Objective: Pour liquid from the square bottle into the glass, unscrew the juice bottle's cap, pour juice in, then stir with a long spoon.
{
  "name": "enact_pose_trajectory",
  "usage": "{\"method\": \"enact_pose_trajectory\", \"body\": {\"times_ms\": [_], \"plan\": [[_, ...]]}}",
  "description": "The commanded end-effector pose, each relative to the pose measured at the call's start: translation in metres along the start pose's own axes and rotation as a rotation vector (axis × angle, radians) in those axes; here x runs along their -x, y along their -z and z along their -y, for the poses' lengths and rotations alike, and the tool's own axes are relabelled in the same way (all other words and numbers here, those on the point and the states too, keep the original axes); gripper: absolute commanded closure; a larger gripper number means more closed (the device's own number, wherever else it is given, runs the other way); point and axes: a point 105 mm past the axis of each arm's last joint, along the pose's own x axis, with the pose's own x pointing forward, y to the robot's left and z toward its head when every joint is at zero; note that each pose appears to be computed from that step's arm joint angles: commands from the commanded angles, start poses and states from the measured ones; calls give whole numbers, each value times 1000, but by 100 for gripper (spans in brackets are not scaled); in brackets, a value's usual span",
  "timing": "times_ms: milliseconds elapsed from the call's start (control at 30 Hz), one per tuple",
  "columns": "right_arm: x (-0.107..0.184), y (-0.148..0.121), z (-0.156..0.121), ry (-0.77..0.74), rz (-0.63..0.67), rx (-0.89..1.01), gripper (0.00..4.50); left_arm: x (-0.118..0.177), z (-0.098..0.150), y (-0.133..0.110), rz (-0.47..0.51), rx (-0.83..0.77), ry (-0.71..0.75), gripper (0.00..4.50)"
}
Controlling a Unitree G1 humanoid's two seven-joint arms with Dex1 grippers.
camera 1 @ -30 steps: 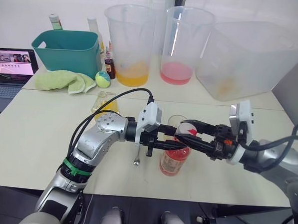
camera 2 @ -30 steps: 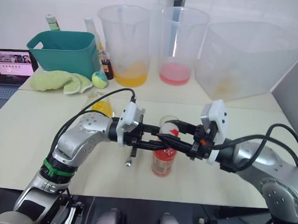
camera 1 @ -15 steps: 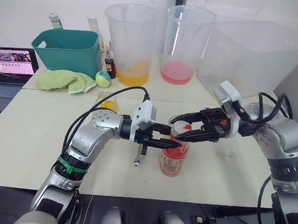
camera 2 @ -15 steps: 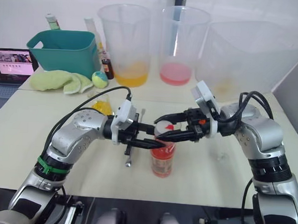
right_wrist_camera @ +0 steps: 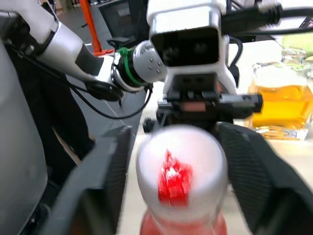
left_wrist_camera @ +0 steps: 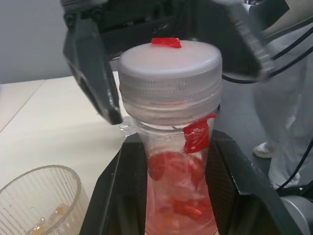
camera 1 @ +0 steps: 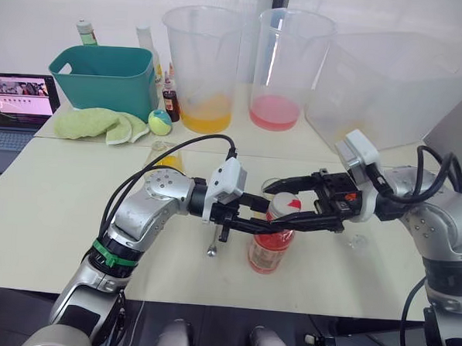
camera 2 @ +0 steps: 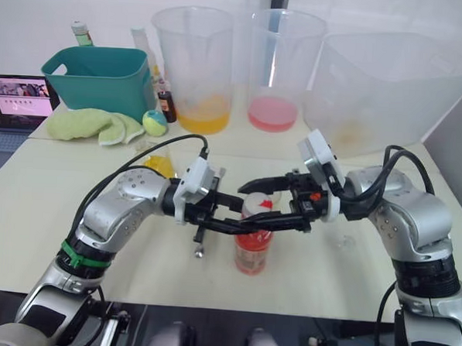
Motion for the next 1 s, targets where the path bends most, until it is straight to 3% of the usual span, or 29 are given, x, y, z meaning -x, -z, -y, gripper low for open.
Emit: {"method": "enact_pose_trajectory", "body": {"times_ms": [33, 367, 567, 1000], "plan": [[3, -13, -4, 61, 42, 37, 1, -3, 0, -4, -4, -25, 9, 327], [6, -20, -31, 408, 105, 107, 1, -4, 5, 1, 4, -22, 14, 327], [1, -11, -45, 638, 71, 119, 1, -4, 5, 9, 12, -15, 12, 327], [-8, -4, -48, 792, 85, 47, 1, -9, 2, 9, 20, -17, 29, 327]]}}
